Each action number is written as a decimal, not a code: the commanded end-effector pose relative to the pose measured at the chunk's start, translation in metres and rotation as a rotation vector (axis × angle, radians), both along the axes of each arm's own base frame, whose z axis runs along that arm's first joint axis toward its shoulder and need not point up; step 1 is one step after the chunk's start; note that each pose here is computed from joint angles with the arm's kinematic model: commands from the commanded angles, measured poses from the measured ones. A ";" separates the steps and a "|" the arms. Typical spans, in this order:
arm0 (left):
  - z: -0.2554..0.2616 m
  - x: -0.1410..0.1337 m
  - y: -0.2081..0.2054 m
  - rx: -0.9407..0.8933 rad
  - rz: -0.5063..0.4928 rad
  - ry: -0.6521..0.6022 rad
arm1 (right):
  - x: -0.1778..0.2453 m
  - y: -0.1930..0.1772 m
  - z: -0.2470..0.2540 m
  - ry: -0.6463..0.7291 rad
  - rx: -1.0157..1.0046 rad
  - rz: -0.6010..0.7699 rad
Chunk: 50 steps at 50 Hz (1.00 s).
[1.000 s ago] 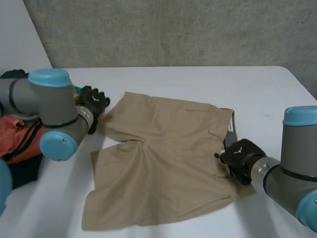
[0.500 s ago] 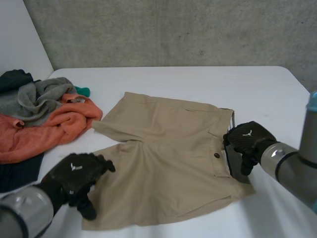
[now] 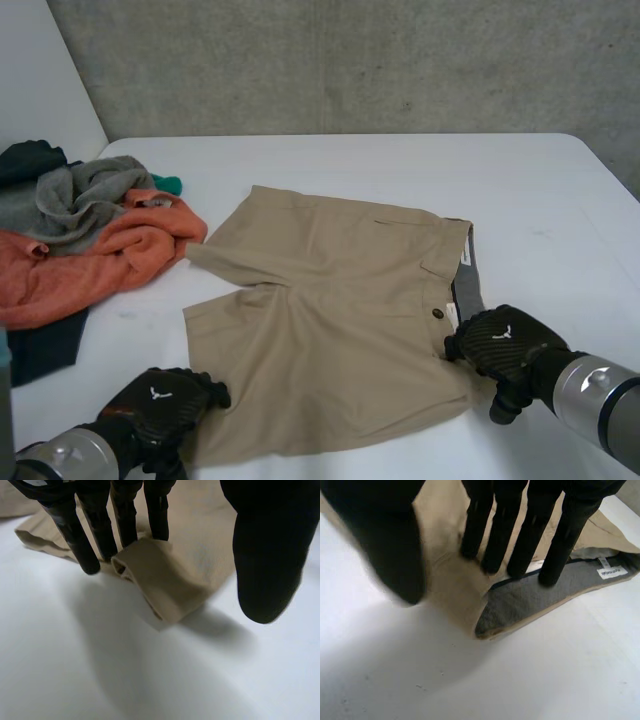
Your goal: Fold the laundry.
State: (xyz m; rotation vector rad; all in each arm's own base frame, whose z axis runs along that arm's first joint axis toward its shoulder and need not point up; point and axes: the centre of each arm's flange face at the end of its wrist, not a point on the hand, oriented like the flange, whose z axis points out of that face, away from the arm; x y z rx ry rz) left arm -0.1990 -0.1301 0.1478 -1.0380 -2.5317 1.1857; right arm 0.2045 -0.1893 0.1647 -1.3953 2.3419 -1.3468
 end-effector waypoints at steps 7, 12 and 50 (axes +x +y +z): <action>-0.017 -0.010 -0.012 -0.128 -0.013 -0.028 | 0.004 0.000 -0.013 -0.022 0.009 -0.012; -0.019 -0.010 -0.013 -0.153 -0.001 -0.067 | 0.002 0.000 -0.008 -0.013 -0.005 -0.024; 0.027 -0.007 0.013 -0.087 -0.077 -0.084 | 0.002 -0.010 0.011 0.033 0.022 0.023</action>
